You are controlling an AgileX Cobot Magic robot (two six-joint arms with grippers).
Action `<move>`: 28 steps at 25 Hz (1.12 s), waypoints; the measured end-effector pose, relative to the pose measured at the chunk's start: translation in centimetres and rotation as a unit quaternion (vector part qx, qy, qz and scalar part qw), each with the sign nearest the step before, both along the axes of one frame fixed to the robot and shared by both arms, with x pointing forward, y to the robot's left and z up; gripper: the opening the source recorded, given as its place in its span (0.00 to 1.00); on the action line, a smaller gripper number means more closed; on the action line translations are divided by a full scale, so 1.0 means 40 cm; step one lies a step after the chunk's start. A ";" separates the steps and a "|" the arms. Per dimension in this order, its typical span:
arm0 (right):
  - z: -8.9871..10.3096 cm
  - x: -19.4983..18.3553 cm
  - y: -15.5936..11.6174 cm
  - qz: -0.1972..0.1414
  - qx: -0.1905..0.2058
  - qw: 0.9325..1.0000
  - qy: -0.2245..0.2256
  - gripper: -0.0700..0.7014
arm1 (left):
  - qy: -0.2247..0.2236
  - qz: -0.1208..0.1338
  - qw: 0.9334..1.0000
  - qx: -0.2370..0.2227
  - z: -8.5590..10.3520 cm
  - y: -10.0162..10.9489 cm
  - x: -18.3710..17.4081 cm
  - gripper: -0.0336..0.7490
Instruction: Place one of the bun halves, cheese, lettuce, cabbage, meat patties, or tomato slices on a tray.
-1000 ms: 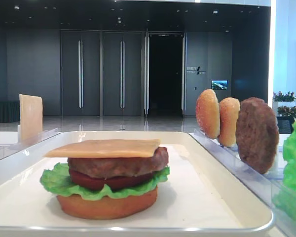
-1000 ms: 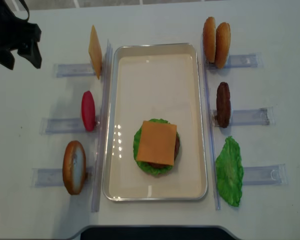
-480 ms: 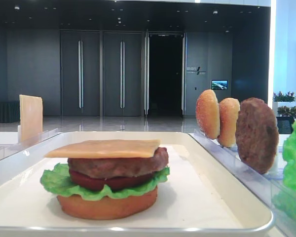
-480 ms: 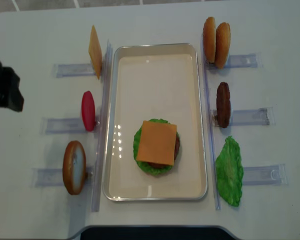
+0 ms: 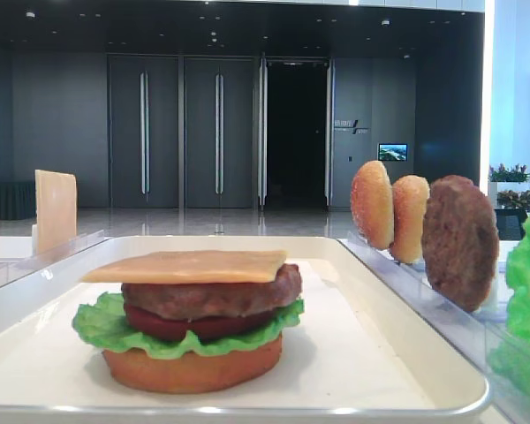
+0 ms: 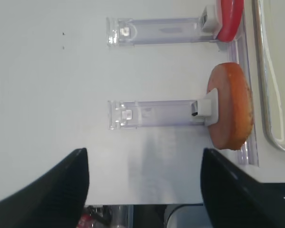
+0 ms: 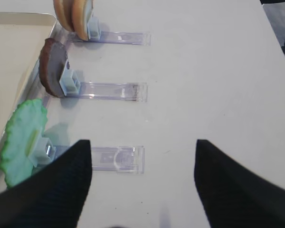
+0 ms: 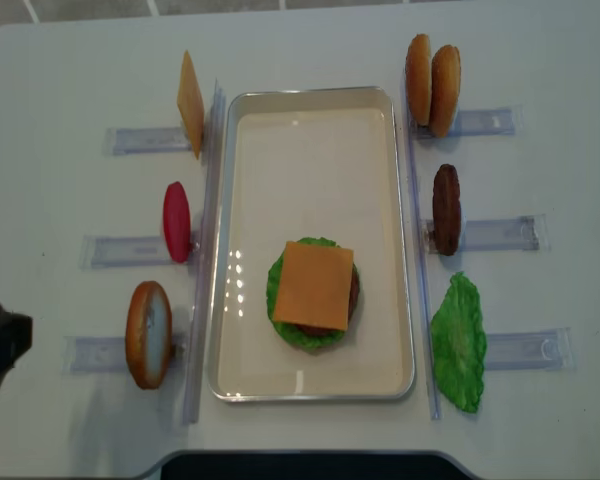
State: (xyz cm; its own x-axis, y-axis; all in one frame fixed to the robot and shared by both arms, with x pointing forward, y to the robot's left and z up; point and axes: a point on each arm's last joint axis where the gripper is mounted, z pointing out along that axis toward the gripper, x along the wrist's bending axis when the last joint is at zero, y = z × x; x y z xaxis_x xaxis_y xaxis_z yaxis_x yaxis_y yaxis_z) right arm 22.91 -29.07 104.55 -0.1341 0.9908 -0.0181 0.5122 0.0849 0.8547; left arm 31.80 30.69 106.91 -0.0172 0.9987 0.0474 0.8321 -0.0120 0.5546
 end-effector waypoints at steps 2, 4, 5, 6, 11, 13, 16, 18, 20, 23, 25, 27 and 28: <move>0.000 0.000 0.000 0.000 0.000 1.000 0.000 0.70 | -0.032 0.000 0.999 0.001 -0.007 -0.001 -0.040 0.75; 0.000 0.000 0.000 0.000 0.000 1.000 0.000 0.70 | -0.063 0.000 0.998 0.001 -0.012 -0.003 -0.074 0.75; 0.000 0.000 0.000 0.000 0.000 1.000 0.000 0.70 | -0.080 -0.001 0.997 -0.001 -0.015 -0.005 -0.092 0.75; 0.000 0.000 0.000 0.000 0.000 1.000 0.000 0.70 | -0.097 -0.002 0.995 -0.004 -0.018 -0.007 -0.109 0.75; 0.000 0.000 0.000 0.000 0.000 1.000 0.000 0.70 | -0.165 -0.005 0.986 -0.009 -0.043 -0.013 -0.175 0.75; 0.000 0.000 0.000 0.000 0.000 1.000 0.000 0.70 | -0.192 -0.006 0.981 -0.010 -0.054 -0.015 -0.198 0.75; 0.000 0.000 0.000 0.000 0.000 1.000 0.000 0.70 | -0.216 -0.007 0.976 -0.010 -0.066 -0.016 -0.218 0.75; 0.000 0.000 0.000 0.000 0.000 1.000 0.000 0.70 | -0.218 -0.007 0.976 -0.010 -0.066 -0.016 -0.220 0.75; 0.000 0.000 0.000 0.000 0.000 1.000 0.000 0.70 | -0.218 -0.007 0.976 -0.010 -0.069 -0.016 -0.218 0.75; 0.000 0.000 0.000 0.000 0.000 1.000 0.000 0.70 | -0.220 -0.007 0.975 -0.010 -0.070 -0.016 -0.216 0.74; 0.000 0.000 0.000 0.000 0.000 1.000 0.000 0.70 | -0.221 -0.007 0.975 -0.010 -0.070 -0.016 -0.216 0.73; 0.000 0.000 0.000 0.000 0.000 1.000 0.000 0.70 | -0.221 -0.007 0.975 -0.010 -0.070 -0.016 -0.215 0.72; 0.000 0.000 0.000 0.000 0.000 1.000 0.000 0.70 | -0.221 -0.007 0.975 -0.010 -0.070 -0.016 -0.215 0.71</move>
State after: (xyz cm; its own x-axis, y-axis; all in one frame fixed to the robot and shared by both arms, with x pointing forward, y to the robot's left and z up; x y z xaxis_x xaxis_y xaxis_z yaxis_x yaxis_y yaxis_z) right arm 22.91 -29.07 104.56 -0.1340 0.9908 -0.0181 0.5114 0.0848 0.8551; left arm 23.19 30.05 104.10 -0.0173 0.9997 0.0183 0.5111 -0.0069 0.8595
